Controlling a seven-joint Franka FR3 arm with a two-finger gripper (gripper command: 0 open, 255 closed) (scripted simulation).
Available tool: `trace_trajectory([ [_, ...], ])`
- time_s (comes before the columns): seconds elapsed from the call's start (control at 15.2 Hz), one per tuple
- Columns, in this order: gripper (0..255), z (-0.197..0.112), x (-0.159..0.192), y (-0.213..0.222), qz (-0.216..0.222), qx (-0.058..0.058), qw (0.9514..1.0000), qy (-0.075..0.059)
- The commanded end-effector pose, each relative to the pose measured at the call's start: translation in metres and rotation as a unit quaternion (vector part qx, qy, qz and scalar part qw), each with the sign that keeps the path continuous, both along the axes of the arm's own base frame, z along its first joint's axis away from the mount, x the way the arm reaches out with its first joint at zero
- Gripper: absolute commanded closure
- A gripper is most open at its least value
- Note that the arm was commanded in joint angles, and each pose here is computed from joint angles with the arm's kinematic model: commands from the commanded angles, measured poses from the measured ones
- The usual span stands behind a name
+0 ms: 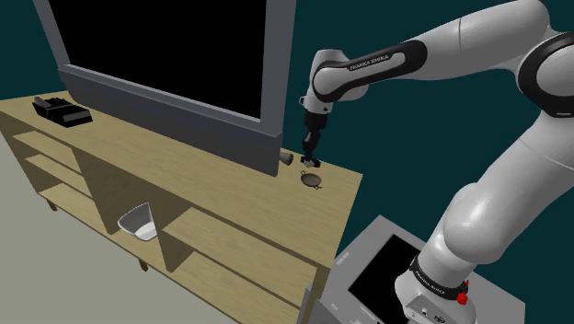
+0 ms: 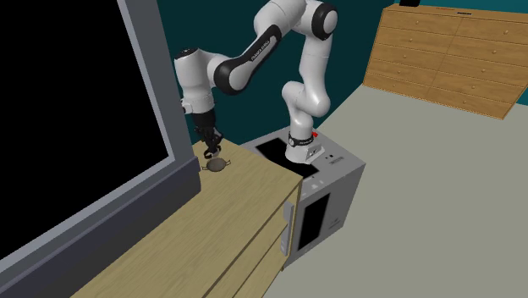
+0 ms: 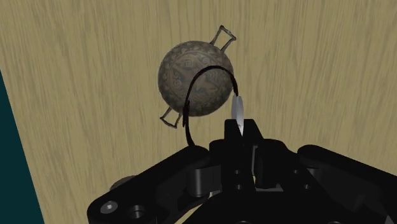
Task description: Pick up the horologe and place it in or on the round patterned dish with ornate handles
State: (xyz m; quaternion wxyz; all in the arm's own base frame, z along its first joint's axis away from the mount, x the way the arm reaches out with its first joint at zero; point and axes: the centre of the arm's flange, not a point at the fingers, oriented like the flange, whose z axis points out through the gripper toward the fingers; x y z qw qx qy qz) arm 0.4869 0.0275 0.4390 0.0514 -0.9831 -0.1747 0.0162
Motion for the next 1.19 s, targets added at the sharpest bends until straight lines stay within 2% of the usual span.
trace_trajectory([
  [0.0,255,-0.011,0.0,0.0,0.0,0.0,1.0,0.0],
  [0.26,255,-0.034,0.0,0.0,0.0,0.0,1.0,0.0],
  [0.79,255,-0.034,0.0,0.0,0.0,0.0,1.0,0.0],
  [0.86,0,-0.034,0.0,0.0,0.0,0.0,1.0,0.0],
  [1.12,0,-0.034,0.0,0.0,0.0,0.0,1.0,0.0],
])
